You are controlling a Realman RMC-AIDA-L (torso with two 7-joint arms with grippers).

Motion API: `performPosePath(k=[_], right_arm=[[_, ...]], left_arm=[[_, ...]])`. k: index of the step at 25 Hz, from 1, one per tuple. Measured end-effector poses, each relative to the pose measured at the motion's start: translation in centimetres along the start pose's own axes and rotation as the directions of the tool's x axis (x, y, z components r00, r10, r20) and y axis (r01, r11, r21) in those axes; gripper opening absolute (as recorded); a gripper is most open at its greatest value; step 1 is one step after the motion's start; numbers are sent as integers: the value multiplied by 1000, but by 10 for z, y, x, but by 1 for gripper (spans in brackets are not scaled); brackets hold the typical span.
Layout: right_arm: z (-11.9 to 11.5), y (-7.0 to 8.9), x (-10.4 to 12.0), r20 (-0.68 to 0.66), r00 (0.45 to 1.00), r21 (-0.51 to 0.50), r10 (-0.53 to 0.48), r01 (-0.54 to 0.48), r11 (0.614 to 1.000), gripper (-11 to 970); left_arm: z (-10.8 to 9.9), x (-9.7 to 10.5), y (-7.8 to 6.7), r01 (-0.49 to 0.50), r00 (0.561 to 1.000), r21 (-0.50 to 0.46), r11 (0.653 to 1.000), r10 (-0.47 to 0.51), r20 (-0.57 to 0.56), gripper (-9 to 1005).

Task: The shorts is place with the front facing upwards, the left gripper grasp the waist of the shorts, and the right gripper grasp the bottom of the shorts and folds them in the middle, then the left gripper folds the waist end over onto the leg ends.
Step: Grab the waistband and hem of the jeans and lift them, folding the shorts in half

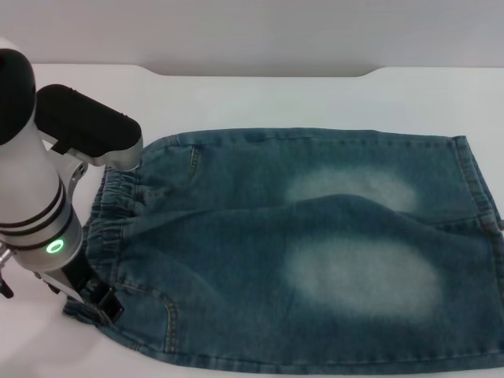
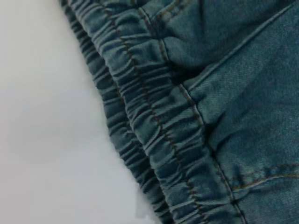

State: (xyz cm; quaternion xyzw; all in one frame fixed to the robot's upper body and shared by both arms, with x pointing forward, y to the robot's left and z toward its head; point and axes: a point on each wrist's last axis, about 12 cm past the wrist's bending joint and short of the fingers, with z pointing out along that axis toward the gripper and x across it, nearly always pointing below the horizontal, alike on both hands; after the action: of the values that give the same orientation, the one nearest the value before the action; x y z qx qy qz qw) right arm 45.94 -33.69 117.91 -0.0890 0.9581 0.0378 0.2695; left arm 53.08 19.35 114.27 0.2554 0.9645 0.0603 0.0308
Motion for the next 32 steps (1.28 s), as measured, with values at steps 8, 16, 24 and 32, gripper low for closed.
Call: performPosePath(k=[8,16,24,32], right_arm=[[1,3,0,-5,1000,-8,-13,13,1000,643],[1,4,-1,-4,1000,-10,-17,17,1000,643],[-2,6,-2,1,1000,-11,-24,24,1000,642],[-2,8,-3,6,1000,-22,-27,27,999,642]], left_arm=[[3,0,-1,2,1000,3,1000,-2,-1,823],[4,-1,0,14,1000,7,1000,-14,5,818],[5,0,12,73,997,19,997,-73,15,739],[5,3,12,73,997,24,997,-74,23,558]])
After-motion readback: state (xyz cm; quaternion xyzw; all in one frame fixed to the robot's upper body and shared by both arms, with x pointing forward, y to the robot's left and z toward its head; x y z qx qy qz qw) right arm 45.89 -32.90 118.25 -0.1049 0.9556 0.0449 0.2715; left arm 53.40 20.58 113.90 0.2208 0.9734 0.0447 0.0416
